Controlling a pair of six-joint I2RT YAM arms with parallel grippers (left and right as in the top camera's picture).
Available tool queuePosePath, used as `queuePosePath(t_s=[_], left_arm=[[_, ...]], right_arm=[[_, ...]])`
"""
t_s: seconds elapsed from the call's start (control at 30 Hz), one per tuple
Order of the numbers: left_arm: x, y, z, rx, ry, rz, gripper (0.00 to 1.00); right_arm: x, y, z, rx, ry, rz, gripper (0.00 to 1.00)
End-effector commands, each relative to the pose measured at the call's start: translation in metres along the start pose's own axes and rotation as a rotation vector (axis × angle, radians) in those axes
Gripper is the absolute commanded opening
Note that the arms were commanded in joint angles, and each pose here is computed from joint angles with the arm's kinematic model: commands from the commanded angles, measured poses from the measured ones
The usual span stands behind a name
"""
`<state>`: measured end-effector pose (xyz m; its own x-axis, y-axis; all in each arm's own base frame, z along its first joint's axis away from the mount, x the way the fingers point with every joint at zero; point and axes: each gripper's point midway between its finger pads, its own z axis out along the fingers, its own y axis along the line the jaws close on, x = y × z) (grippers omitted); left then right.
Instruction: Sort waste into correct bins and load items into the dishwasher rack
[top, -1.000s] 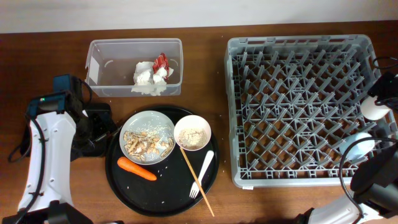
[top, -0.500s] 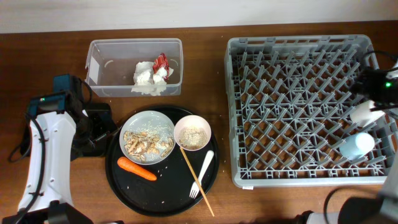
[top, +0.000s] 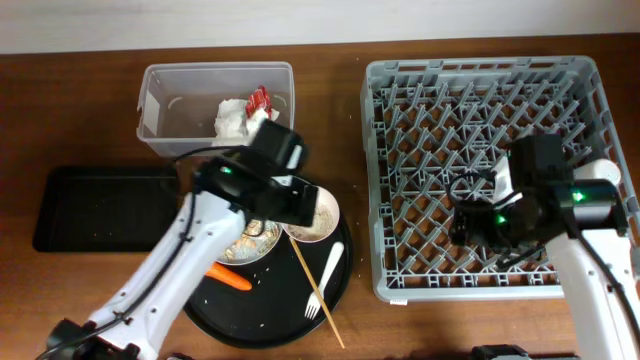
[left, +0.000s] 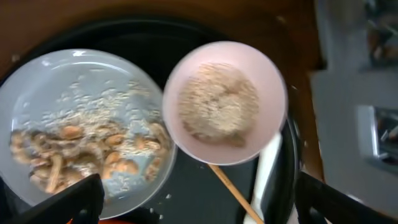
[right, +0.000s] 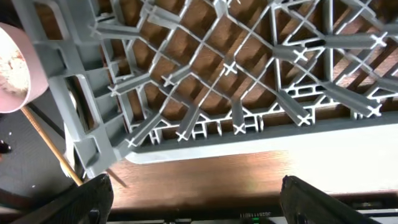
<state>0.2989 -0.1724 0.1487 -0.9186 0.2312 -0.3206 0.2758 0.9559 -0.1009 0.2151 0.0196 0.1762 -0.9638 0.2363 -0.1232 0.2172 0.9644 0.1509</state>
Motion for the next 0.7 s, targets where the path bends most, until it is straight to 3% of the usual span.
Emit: queuePosePath(t_s=[0.0,0.23,0.27,0.37,0.4,0.5,0.67], left_arm=[[0.017,-0.042,0.024,0.020,0.074,0.140,0.95],[0.050,-0.062,0.095,-0.060,0.246,0.249,0.89],[0.052,-0.060,0.103,-0.076,0.260,0.251,0.75],[0.055,-0.059,0.112,-0.083,0.277,0.252,0.52],[0.055,-0.059,0.112,-0.083,0.277,0.252,0.50],[0.054,-0.059,0.112,-0.082,0.273,0.251,0.31],[0.056,-0.058,0.114,-0.083,0.276,0.252,0.25]], right_arm=[[0.003,-0.007,0.003,0.028,0.002,0.014,0.90],[0.003,-0.007,0.003,0.028,0.001,0.014,0.90],[0.003,-0.007,0.004,0.028,0.001,0.015,0.90],[0.003,-0.007,0.003,0.028,0.002,0.014,0.90],[0.003,-0.007,0.004,0.028,0.002,0.014,0.90],[0.003,-0.007,0.003,0.028,0.001,0.014,0.90],[0.003,-0.007,0.003,0.028,0.001,0.014,0.90]])
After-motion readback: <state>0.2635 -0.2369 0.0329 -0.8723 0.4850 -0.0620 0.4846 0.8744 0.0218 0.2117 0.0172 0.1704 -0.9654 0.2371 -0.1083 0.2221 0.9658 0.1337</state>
